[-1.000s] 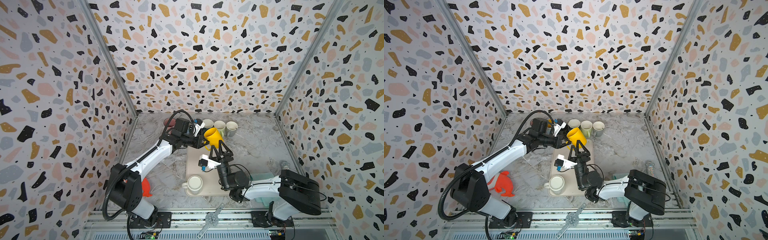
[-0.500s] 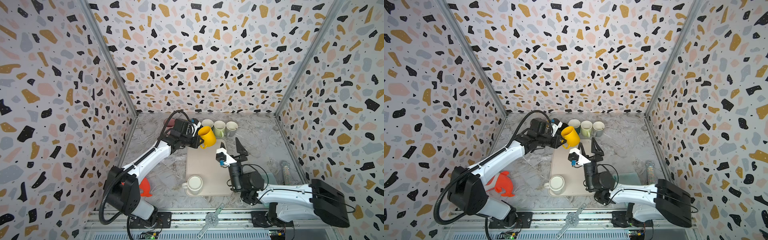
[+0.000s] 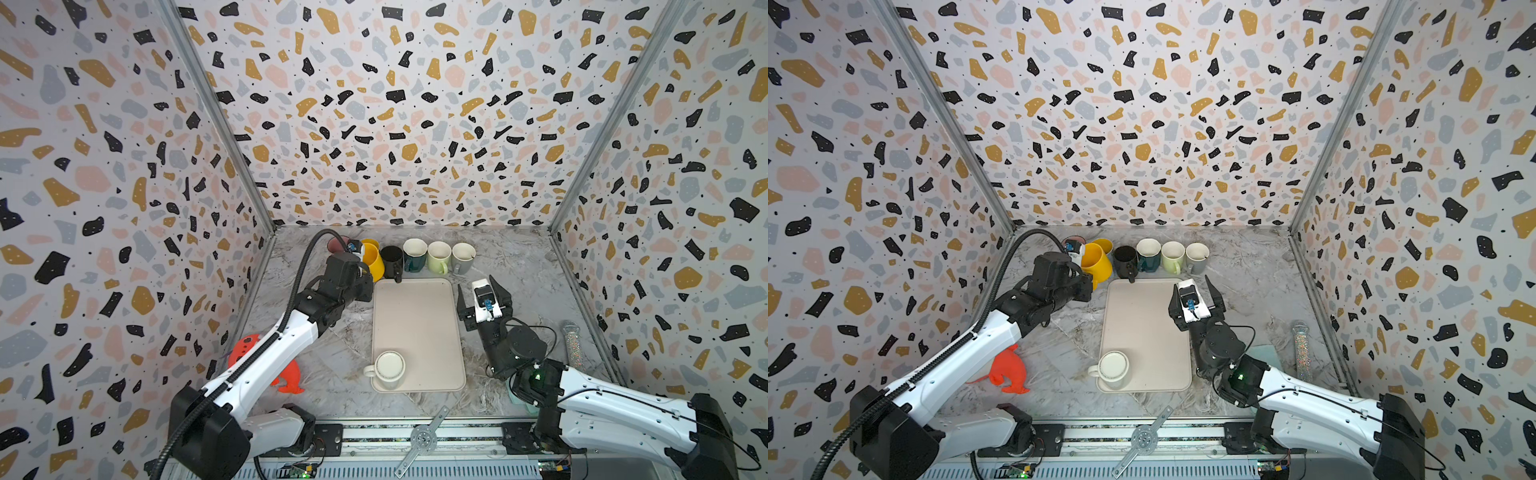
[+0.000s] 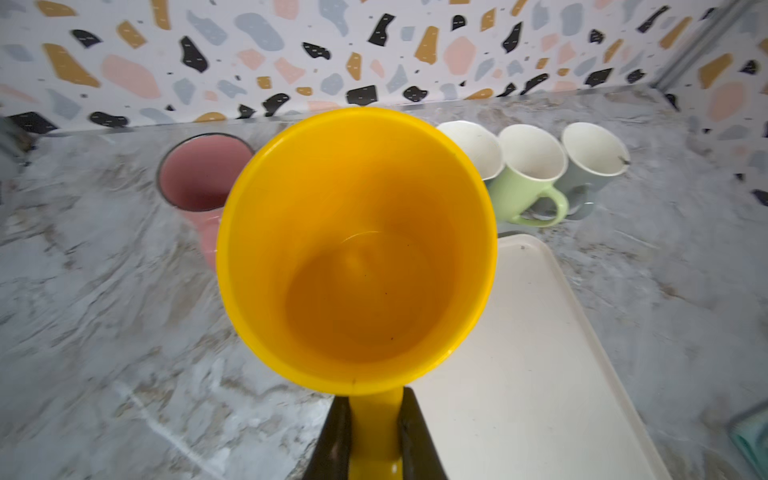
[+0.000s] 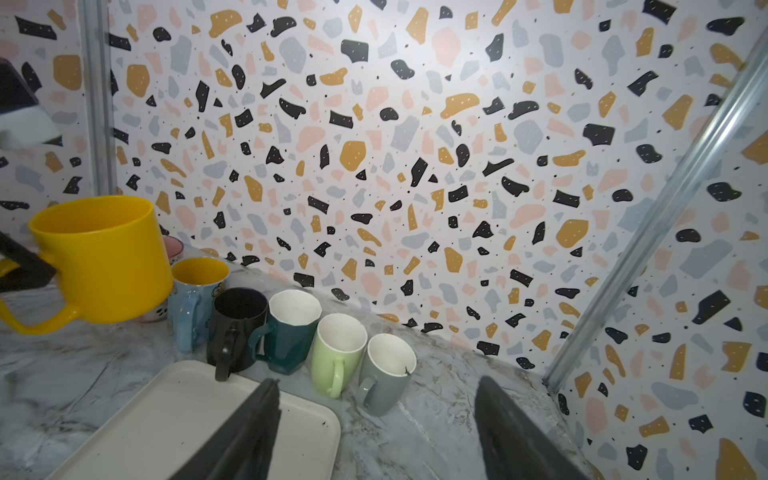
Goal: Turn the mug right side up
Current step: 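Carry the yellow mug with the left gripper beside the pink mug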
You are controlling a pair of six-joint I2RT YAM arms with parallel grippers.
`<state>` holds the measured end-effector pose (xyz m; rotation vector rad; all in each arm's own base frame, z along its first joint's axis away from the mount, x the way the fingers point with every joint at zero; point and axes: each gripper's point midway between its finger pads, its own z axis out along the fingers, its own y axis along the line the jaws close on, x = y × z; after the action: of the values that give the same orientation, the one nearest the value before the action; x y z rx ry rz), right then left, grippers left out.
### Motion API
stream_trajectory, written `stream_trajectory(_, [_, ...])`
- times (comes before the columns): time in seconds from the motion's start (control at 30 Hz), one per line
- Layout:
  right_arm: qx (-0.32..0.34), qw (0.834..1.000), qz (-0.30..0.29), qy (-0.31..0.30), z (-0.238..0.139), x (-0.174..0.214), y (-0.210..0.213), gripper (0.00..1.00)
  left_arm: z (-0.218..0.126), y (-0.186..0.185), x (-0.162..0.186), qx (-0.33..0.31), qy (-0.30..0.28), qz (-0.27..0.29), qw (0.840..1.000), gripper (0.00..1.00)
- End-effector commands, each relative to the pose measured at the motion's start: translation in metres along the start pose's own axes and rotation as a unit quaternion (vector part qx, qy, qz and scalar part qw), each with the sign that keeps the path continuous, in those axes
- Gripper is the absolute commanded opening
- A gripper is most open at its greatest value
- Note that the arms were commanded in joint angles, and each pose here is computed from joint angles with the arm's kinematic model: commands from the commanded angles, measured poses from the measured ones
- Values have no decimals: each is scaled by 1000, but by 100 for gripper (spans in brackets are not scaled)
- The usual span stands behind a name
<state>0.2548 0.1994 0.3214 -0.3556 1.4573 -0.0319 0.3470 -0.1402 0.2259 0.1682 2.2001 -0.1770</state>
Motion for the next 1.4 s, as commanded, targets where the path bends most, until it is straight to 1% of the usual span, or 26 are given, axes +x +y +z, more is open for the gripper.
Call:
stream_trajectory(0.0, [-47,997,53,28,8,-1,12,75,-16,35,-29,-94,-70,-15,993,0])
stream_trajectory(0.07, [-65,995,55,46,13,1,20,75,-16,50,-21,-137,-62,-19,988,0])
stream_trajectory(0.23, [-94,992,46,73,22,7,37,75,-14,75,-3,-207,-54,-28,976,0])
stream_trajectory(0.47, [-113,987,76,81,26,13,37,75,-5,88,12,-245,-55,-35,967,0])
stream_trajectory(0.63, [-116,986,88,82,26,15,34,75,14,91,28,-243,-42,-50,968,0])
stream_trajectory(0.9, [-121,984,103,80,27,17,31,75,34,105,49,-234,-39,-96,967,0])
stream_trajectory(1.03, [-126,983,108,83,28,19,33,75,46,110,57,-214,-32,-115,969,0])
stream_trajectory(1.37, [-131,981,110,87,31,21,35,75,68,118,72,-191,-15,-138,972,0])
